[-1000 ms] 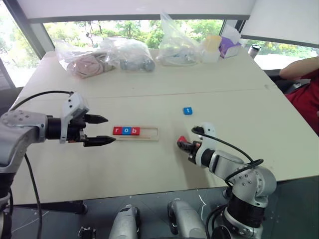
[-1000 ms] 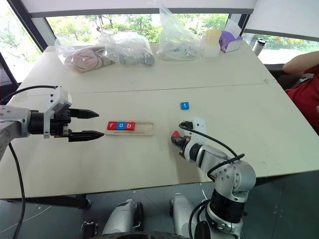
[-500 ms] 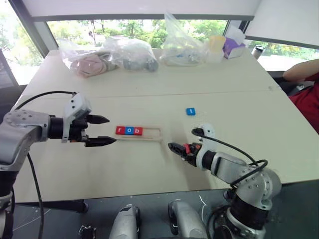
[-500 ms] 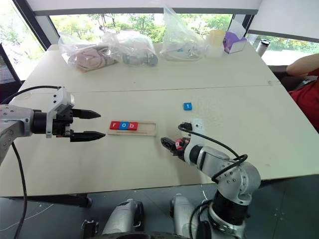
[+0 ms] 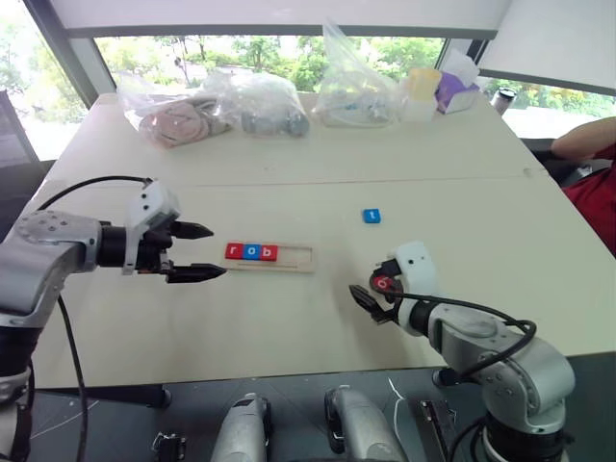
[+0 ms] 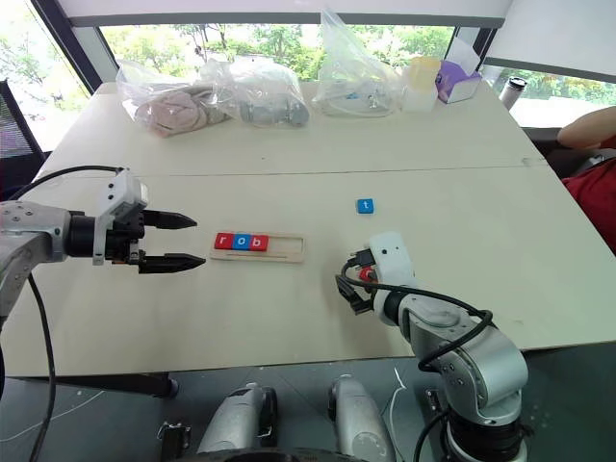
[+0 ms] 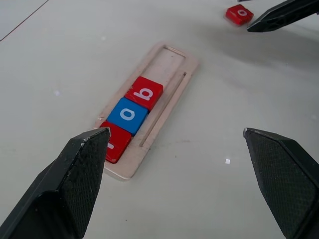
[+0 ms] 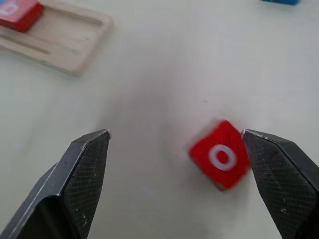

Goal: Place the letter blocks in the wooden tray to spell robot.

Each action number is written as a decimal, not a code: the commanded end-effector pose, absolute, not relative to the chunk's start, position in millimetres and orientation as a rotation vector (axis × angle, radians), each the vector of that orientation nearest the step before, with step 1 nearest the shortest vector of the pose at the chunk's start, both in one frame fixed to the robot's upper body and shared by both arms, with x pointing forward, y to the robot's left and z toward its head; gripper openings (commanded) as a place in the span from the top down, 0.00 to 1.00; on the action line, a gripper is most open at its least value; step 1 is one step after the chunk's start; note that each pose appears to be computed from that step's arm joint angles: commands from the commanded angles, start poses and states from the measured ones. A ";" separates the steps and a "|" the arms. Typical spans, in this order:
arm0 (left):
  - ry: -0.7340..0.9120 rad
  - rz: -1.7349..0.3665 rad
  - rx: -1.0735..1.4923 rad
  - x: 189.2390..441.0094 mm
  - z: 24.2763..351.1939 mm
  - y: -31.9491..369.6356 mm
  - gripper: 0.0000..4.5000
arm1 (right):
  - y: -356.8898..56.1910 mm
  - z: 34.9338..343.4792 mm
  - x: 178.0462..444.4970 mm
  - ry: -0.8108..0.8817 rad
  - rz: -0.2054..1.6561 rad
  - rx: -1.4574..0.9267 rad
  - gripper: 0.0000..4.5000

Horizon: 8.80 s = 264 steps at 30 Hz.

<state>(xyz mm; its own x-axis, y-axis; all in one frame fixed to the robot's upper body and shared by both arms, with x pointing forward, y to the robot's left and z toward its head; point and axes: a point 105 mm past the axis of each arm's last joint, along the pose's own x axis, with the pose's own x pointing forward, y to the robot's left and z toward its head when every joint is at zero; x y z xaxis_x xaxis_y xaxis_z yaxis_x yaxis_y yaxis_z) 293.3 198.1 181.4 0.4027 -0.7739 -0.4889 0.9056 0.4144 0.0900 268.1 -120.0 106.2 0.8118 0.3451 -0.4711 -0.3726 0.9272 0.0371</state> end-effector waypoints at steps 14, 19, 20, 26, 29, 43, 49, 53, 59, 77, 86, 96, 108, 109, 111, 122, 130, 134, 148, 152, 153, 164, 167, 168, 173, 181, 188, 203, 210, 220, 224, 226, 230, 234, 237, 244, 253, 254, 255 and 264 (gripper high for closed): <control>0.373 -1.097 0.395 294.5 191.2 196.2 0.00 | -168.6 92.4 278.6 0.406 0.662 -0.312 0.04; 0.378 -1.093 0.392 292.8 189.6 196.9 0.00 | -159.0 86.7 285.8 0.360 0.751 -0.267 0.23; 0.378 -1.092 0.391 292.6 189.5 197.1 0.00 | -157.1 86.4 286.4 0.352 0.766 -0.264 0.34; 0.385 -1.077 0.399 291.0 190.8 200.7 0.00 | -156.3 79.8 290.4 0.367 0.780 -0.267 0.75; 0.390 -1.067 0.402 289.1 191.6 203.7 0.00 | -148.4 96.0 305.4 0.395 0.606 -0.142 0.75; 0.379 -1.099 0.393 289.3 192.0 194.6 0.00 | -96.6 82.1 317.3 0.531 0.168 -0.074 0.75; 0.378 -1.105 0.401 289.7 191.8 194.5 0.00 | -95.8 80.7 315.1 0.534 0.191 -0.060 0.19; 0.389 -1.136 0.420 287.4 190.7 194.0 0.00 | -106.0 105.4 314.1 0.445 0.215 -0.084 0.01; 0.391 -1.254 0.441 279.6 198.0 187.9 0.00 | -101.3 167.6 304.4 0.190 0.654 -0.175 0.01; 0.373 -1.271 0.430 264.7 204.2 180.9 0.00 | -135.6 99.6 362.9 0.266 1.296 -0.868 0.01; 0.372 -1.234 0.407 259.4 202.5 182.6 0.00 | -136.7 89.4 371.3 0.291 1.393 -0.990 0.01; 0.355 -1.198 0.376 259.6 199.0 178.8 0.00 | -117.9 76.5 367.7 0.502 1.558 -0.979 0.18; 0.353 -1.155 0.347 257.0 195.8 183.5 0.00 | -105.7 103.6 382.3 0.494 1.447 -0.686 0.75; 0.350 -1.155 0.345 258.1 195.9 183.1 0.00 | -100.7 112.2 384.7 0.459 1.434 -0.639 0.75; 0.342 -1.152 0.341 261.3 198.1 183.4 0.00 | -85.8 134.5 385.7 0.349 1.401 -0.542 0.75; 0.391 -0.961 0.457 294.5 214.3 250.5 0.00 | -28.0 146.5 358.8 0.294 1.112 -0.529 0.75; 0.375 -1.003 0.440 295.0 213.5 240.6 0.00 | -13.5 139.7 364.1 0.296 1.072 -0.596 0.75; 0.367 -1.027 0.434 292.6 212.7 233.9 0.00 | -12.4 132.2 365.6 0.316 1.085 -0.653 0.75; 0.365 -1.029 0.408 286.2 206.5 227.5 0.00 | -1.5 126.1 367.9 0.335 1.141 -0.696 0.64; 0.366 -1.024 0.402 285.9 205.2 228.1 0.00 | 2.7 127.2 366.9 0.331 1.151 -0.688 0.21; 0.366 -1.022 0.401 286.1 204.8 228.6 0.00 | 3.6 129.2 367.3 0.327 1.150 -0.679 0.09; 0.359 -1.017 0.390 291.2 201.7 227.4 0.00 | 6.4 193.3 381.1 0.146 1.094 -0.460 0.01; 0.356 -1.027 0.385 290.9 202.1 225.0 0.00 | 0.8 203.7 377.5 0.095 1.088 -0.404 0.01; 0.355 -1.038 0.377 289.7 202.6 222.9 0.00 | -4.1 203.5 378.7 0.066 1.057 -0.406 0.01; 0.357 -1.069 0.360 286.8 202.7 215.9 0.00 | -18.0 185.4 384.7 0.000 0.939 -0.462 0.01; 0.358 -1.080 0.358 289.5 203.6 211.1 0.00 | -23.0 141.0 390.4 0.046 0.946 -0.556 0.01; 0.361 -1.074 0.352 288.1 203.3 210.0 0.00 | -23.8 115.4 390.6 0.106 0.990 -0.594 0.01; 0.372 -1.062 0.352 288.6 196.2 209.3 0.00 | -11.5 131.3 379.3 0.072 1.013 -0.547 0.01; 0.372 -1.062 0.353 287.8 196.3 210.3 0.00 | -37.2 162.2 377.0 0.000 0.881 -0.531 0.01; 0.368 -1.086 0.360 286.7 201.8 207.8 0.00 | -41.7 138.3 336.2 0.051 0.871 -0.543 0.01; 0.370 -1.109 0.369 285.6 204.0 204.7 0.00 | -40.3 131.1 338.5 0.068 0.856 -0.550 0.01; 0.368 -1.109 0.371 286.2 204.6 204.3 0.00 | -40.1 128.2 339.9 0.074 0.857 -0.556 0.01; 0.365 -1.108 0.371 287.4 205.5 204.0 0.00 | -38.3 120.1 343.4 0.087 0.865 -0.577 0.01; 0.367 -1.102 0.368 286.8 204.8 204.6 0.00 | -34.5 113.4 348.7 0.094 0.872 -0.580 0.01; 0.367 -1.095 0.364 286.4 204.6 205.5 0.00 | -27.5 115.1 351.3 0.080 0.883 -0.568 0.01; 0.370 -1.086 0.358 285.7 203.0 206.4 0.00 | -17.0 124.7 349.6 0.044 0.904 -0.560 0.01; 0.368 -1.092 0.357 287.2 201.4 205.9 0.00 | -56.8 140.8 331.3 0.071 0.909 -0.676 0.01; 0.367 -1.094 0.357 287.4 201.2 205.4 0.00 | -60.3 142.4 330.6 0.074 0.902 -0.678 0.01; 0.365 -1.101 0.358 287.6 201.3 204.0 0.00 | -72.3 149.1 337.6 0.076 0.833 -0.656 0.01; 0.317 -1.131 0.349 292.9 210.3 193.4 0.00 | -140.8 158.3 395.8 0.167 0.358 -0.230 0.01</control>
<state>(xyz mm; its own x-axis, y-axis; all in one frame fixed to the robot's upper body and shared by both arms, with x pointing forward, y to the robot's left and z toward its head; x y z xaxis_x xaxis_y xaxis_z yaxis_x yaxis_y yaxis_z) 292.3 195.6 198.4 0.3844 -0.8109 -0.4412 0.9158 0.3952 0.0715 389.0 -133.0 156.6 0.9017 0.3777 -0.2103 -0.4230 0.8711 -0.2495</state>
